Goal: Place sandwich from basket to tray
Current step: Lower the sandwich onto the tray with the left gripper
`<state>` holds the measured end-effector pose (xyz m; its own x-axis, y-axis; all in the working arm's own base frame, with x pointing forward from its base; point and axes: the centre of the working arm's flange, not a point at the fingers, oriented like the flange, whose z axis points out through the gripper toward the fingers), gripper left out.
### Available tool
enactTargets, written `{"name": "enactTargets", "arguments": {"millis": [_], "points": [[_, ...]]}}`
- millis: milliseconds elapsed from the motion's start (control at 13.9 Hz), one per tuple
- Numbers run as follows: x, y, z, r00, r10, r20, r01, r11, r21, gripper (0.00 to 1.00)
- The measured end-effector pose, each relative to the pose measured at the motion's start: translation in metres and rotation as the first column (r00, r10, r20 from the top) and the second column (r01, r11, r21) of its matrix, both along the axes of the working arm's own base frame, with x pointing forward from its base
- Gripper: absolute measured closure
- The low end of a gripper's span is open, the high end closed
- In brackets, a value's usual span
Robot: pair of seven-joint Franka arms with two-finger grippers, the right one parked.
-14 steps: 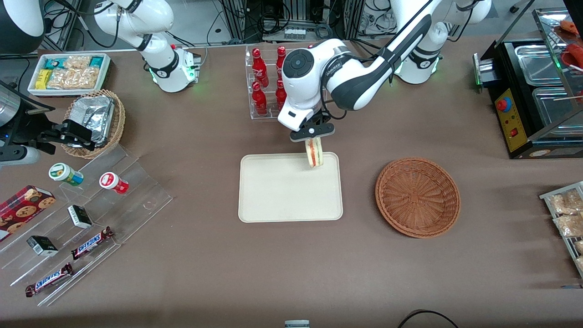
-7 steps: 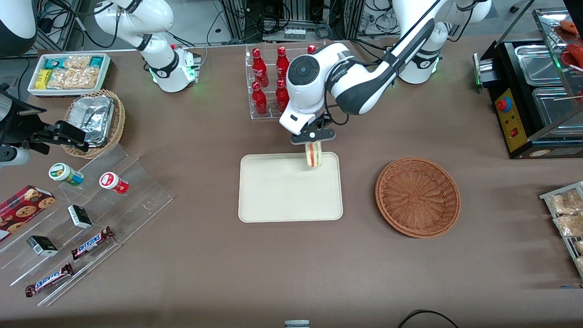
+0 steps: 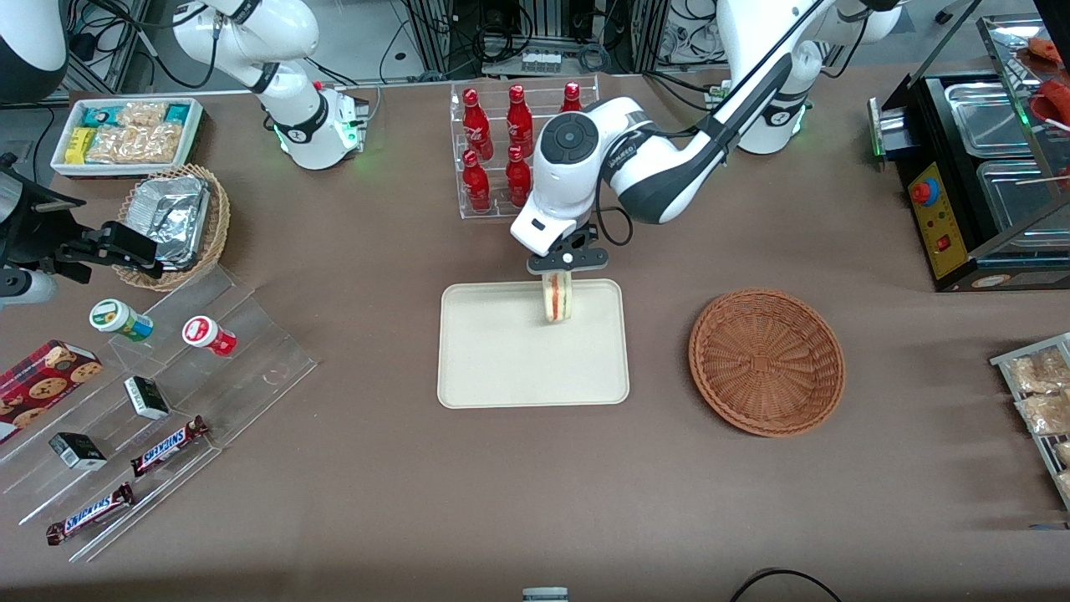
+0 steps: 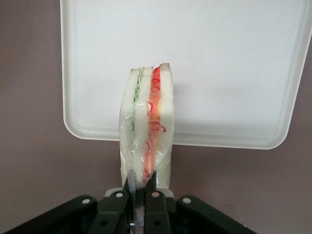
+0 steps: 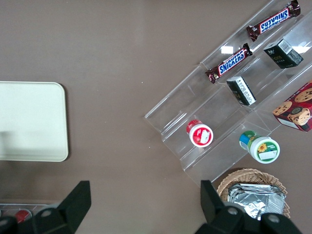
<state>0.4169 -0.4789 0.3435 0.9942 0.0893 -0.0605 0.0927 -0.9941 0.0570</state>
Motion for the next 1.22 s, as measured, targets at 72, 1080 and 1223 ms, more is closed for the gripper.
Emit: {"name": "enactTargets", "arguments": {"millis": [72,1080,1223], "points": [[0.001,0.001,-0.002,1.000,-0.007,0.007,0.007,1.000,-0.010,0.90],[0.027,0.022,-0.029,0.989,-0.105,0.101,0.102,0.994,0.038,0.90],[0.028,0.023,-0.039,0.987,-0.099,0.125,0.092,0.994,0.067,0.90]]}}
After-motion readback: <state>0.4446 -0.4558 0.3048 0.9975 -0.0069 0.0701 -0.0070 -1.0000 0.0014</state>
